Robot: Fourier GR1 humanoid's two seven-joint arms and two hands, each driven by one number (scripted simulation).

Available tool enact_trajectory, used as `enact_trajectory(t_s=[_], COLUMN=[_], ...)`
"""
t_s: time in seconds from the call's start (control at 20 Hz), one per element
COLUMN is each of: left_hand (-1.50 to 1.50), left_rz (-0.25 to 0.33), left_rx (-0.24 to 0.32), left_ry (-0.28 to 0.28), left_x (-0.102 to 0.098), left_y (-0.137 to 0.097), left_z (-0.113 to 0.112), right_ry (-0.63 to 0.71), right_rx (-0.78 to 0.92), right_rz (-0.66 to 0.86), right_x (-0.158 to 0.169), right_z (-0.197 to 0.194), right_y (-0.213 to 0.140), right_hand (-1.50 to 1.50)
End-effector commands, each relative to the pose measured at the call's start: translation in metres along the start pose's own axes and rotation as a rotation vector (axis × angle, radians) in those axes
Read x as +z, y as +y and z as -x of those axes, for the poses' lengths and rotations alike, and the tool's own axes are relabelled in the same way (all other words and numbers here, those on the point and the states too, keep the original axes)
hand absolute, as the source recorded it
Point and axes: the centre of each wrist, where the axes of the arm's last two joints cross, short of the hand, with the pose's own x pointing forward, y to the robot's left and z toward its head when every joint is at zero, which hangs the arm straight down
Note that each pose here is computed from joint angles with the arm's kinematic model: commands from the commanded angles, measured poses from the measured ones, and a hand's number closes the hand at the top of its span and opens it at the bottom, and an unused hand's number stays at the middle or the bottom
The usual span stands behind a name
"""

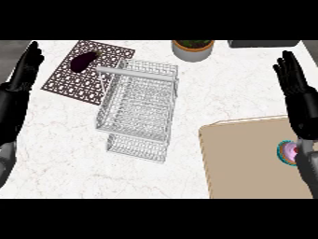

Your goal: Pick the cupcake from the tray and place it in the tiered basket

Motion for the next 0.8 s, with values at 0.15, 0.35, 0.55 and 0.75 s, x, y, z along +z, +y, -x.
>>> enact_trajectory(t_s=[0.15, 0.35, 0.55, 0.75], left_hand=[0.00, 0.00, 0.00, 0.00], left_rz=[0.063, 0.076, 0.137, 0.134], left_rx=[-0.037, -0.033, 0.014, -0.022], left_ry=[0.079, 0.168, 0.171, 0.183], left_x=[0.016, 0.036, 0.062, 0.058], left_y=[-0.022, -0.020, -0.048, -0.050], left_z=[0.012, 0.023, 0.026, 0.032], right_ry=[-0.100, 0.202, 0.163, 0.200], right_rx=[-0.022, 0.364, 0.173, 0.271], right_rz=[-0.067, 0.439, 0.636, 0.506], right_x=[-0.020, 0.006, 0.011, 0.024], right_z=[-0.024, 0.012, 0.017, -0.025], right_y=[0.006, -0.079, -0.034, -0.030], right_hand=[1.50, 1.50, -1.50, -1.50])
